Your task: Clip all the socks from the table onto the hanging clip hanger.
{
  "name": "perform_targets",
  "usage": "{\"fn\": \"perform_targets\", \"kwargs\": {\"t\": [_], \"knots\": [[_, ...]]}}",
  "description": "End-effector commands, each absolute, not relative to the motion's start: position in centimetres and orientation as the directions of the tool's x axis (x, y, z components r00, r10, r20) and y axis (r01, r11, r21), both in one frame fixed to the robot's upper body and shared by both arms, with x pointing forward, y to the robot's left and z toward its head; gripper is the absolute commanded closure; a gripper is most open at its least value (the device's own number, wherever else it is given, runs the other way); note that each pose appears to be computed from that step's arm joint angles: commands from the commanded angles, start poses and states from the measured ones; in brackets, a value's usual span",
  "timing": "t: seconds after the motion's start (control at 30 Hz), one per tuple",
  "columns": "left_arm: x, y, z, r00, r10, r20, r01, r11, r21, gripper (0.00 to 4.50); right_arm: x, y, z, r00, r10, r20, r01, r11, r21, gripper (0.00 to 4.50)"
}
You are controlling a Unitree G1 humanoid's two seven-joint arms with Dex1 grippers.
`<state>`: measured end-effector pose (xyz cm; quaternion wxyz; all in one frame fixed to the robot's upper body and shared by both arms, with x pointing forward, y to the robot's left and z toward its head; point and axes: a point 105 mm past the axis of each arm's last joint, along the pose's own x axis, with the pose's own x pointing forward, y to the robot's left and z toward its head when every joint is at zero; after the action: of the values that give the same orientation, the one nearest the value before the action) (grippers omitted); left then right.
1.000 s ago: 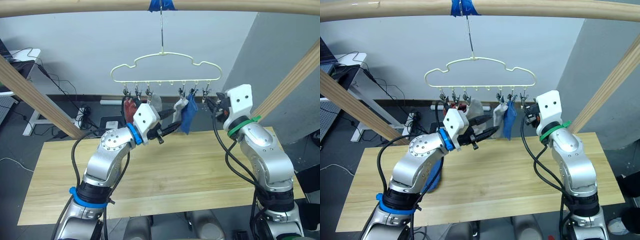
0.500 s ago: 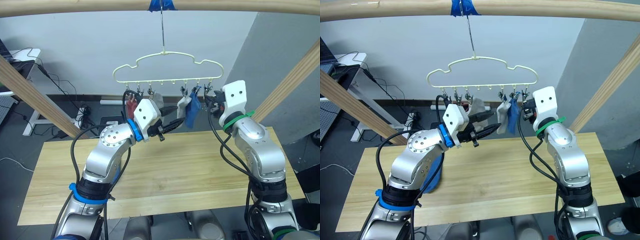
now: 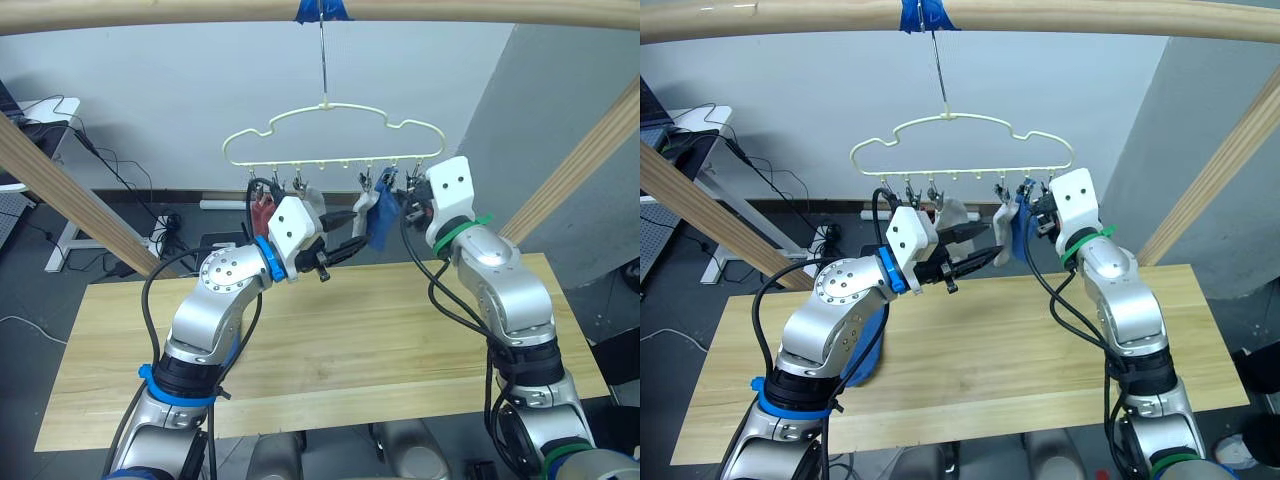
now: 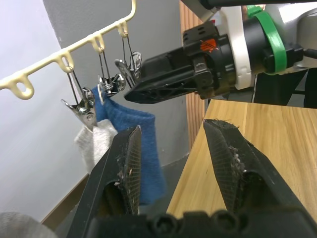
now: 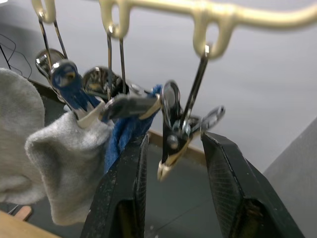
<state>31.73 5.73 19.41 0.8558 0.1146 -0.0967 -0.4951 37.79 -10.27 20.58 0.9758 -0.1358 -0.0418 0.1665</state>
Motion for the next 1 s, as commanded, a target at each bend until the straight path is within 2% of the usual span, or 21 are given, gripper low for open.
{"fn": "perform_targets", "kwargs": {"t": [0.03,0.43,0.97,1.0], "knots": [[31.5,5.8,20.4,0.487,-0.869,0.089,0.813,0.488,0.318,2.29,37.8,-9.3,22.4,0.924,0.365,0.114,-0.313,0.894,-0.321,2.76],[31.4,5.9,20.1,0.489,-0.868,0.082,0.815,0.489,0.312,2.29,38.0,-8.4,23.0,0.910,0.386,0.152,-0.324,0.890,-0.320,2.76],[31.1,5.7,19.6,0.487,-0.871,0.071,0.822,0.484,0.299,2.29,38.3,-8.3,23.6,0.917,0.359,0.176,-0.321,0.923,-0.213,2.76],[31.1,5.8,19.5,0.490,-0.869,0.069,0.822,0.486,0.296,2.27,38.3,-8.3,23.5,0.917,0.359,0.174,-0.322,0.923,-0.209,2.93]]}}
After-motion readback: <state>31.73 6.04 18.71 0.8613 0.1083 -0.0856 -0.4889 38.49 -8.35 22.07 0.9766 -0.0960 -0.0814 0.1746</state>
